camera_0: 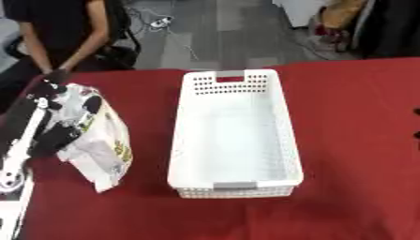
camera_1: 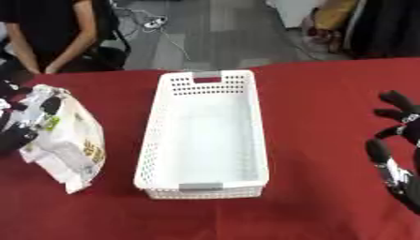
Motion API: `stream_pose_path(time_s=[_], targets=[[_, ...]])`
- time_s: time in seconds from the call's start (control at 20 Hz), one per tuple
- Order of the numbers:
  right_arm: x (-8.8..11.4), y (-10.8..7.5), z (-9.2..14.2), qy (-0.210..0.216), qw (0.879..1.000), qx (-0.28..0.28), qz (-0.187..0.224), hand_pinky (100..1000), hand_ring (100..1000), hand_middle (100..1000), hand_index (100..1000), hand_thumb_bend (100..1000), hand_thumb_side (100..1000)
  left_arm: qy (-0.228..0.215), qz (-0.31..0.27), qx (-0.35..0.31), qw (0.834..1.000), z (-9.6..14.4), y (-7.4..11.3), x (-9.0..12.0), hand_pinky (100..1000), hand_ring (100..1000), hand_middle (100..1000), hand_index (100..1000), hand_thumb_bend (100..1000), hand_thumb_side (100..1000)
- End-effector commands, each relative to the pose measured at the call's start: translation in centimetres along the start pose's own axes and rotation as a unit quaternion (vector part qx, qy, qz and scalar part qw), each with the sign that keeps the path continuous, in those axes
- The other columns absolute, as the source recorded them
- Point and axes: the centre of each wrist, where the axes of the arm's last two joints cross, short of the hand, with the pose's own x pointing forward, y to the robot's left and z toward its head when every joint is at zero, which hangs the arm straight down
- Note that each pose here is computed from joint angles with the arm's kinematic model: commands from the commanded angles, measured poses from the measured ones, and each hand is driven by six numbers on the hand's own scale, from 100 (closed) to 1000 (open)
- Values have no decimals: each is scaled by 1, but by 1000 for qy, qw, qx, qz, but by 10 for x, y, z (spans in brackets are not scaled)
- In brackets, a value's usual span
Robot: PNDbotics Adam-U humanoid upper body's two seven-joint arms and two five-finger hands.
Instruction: Pick up objects on the table and place them in the box.
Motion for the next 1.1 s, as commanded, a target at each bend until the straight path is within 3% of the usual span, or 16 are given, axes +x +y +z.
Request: stream_pose_path(time_s=[0.05,0.7,1.1], targets=[[3,-5,-4,-11,1000,-1,8,551,797,885,1000,516,931,-9,-19,11,1000,-5,11,6,711,860,1000,984,1000,902],[3,-5,-4,-10,1000,0,7,551,797,885,1000,517,931,-32,-8,23,999,-7,20,16,702,858,1000,983,1000,893],[2,-5,-3,-8,1000,1,9,551,797,885,1000,516,931,-77,-21,86,993,-5,46,39,714,865,994,979,1000,843]])
